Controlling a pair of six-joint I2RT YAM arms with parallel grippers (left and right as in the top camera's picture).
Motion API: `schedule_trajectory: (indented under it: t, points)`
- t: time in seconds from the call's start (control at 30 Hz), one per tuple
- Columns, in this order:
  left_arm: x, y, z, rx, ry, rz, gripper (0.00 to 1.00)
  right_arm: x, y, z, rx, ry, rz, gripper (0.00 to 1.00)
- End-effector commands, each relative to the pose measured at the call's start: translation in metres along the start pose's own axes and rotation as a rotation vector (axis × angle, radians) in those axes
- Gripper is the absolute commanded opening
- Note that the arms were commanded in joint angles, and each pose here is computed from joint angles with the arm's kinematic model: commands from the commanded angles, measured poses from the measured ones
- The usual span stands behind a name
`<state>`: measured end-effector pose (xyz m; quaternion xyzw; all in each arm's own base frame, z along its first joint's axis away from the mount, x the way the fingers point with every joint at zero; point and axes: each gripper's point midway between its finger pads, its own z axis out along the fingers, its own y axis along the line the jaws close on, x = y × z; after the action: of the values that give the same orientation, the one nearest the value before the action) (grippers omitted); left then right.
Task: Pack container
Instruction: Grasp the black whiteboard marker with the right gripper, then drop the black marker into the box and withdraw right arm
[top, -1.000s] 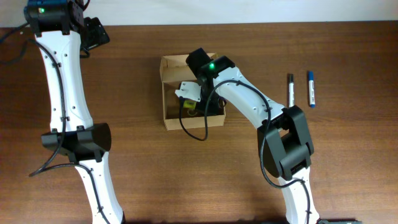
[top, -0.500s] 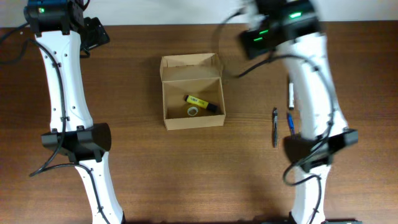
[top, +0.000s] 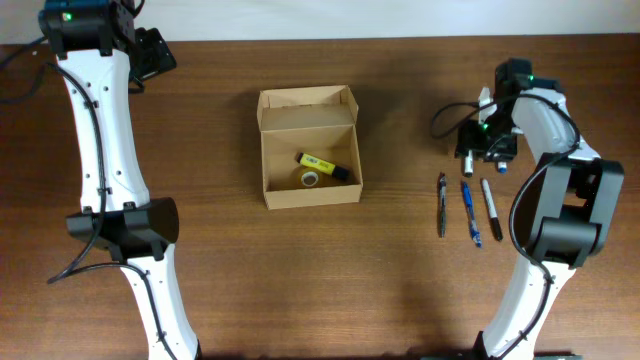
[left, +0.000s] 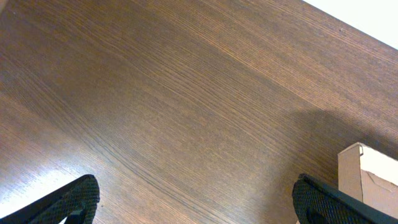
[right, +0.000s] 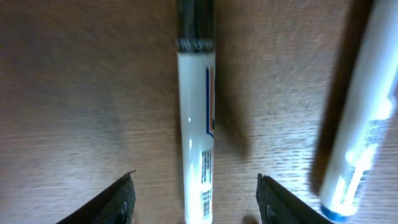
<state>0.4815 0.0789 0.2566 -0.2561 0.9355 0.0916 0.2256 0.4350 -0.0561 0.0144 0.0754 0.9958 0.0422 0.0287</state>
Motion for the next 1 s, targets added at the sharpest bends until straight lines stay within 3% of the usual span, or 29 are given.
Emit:
schedule_trajectory:
  t: [0.0,0.07,0.1,0.13,0.17,0.27,0.33,0.47,0.57,0.63,0.73,0.77,0.97]
  points:
    - [-0.003,0.003,-0.005,-0.001,-0.018,-0.001,1.0,0.009,0.002,0.023,-0.012,0.031,0.037,0.6]
    - [-0.003,0.003,-0.005,-0.001,-0.018,-0.001,1.0,0.011,0.002,0.03,-0.012,0.044,0.044,0.53]
    - [-0.003,0.003,-0.005,-0.001,-0.018,-0.001,1.0,0.012,0.002,0.033,-0.012,0.05,0.044,0.43]
    - [-0.003,0.003,-0.005,-0.001,-0.018,-0.001,1.0,0.011,0.002,0.033,-0.012,0.05,0.044,0.19]
    - [-0.003,0.003,-0.005,-0.001,-0.018,-0.001,1.0,0.011,0.002,0.033,-0.012,0.05,0.044,0.04]
    - [-0.003,0.003,-0.005,-0.001,-0.018,-0.001,1.0,0.007,0.016,0.019,-0.089,0.045,0.044,0.04]
    - [-0.003,0.003,-0.005,-0.001,-0.018,-0.001,1.0,-0.015,0.043,-0.035,-0.164,-0.018,0.005,0.04]
    - [-0.003,0.003,-0.005,-0.001,-0.018,-0.001,1.0,-0.048,0.145,-0.197,-0.175,-0.338,-0.409,0.04]
    - [-0.003,0.003,-0.005,-0.001,-0.018,-0.001,1.0,-0.032,0.227,-0.259,-0.095,-0.533,-0.724,0.04]
    - [-0.003,0.003,-0.005,-0.001,-0.018,-0.001,1.0,0.012,0.303,-0.247,-0.098,-0.519,-1.112,0.04]
    - [-0.003,0.003,-0.005,-0.001,-0.018,-0.001,1.0,0.052,0.345,-0.201,-0.103,-0.399,-1.379,0.04]
    - [-0.003,0.003,-0.005,-0.001,-0.018,-0.001,1.0,0.069,0.352,-0.164,-0.102,-0.291,-1.49,0.04]
    - [-0.003,0.003,-0.005,-0.001,-0.018,-0.001,1.0,0.078,0.327,-0.041,-0.102,-0.076,-1.49,0.04]
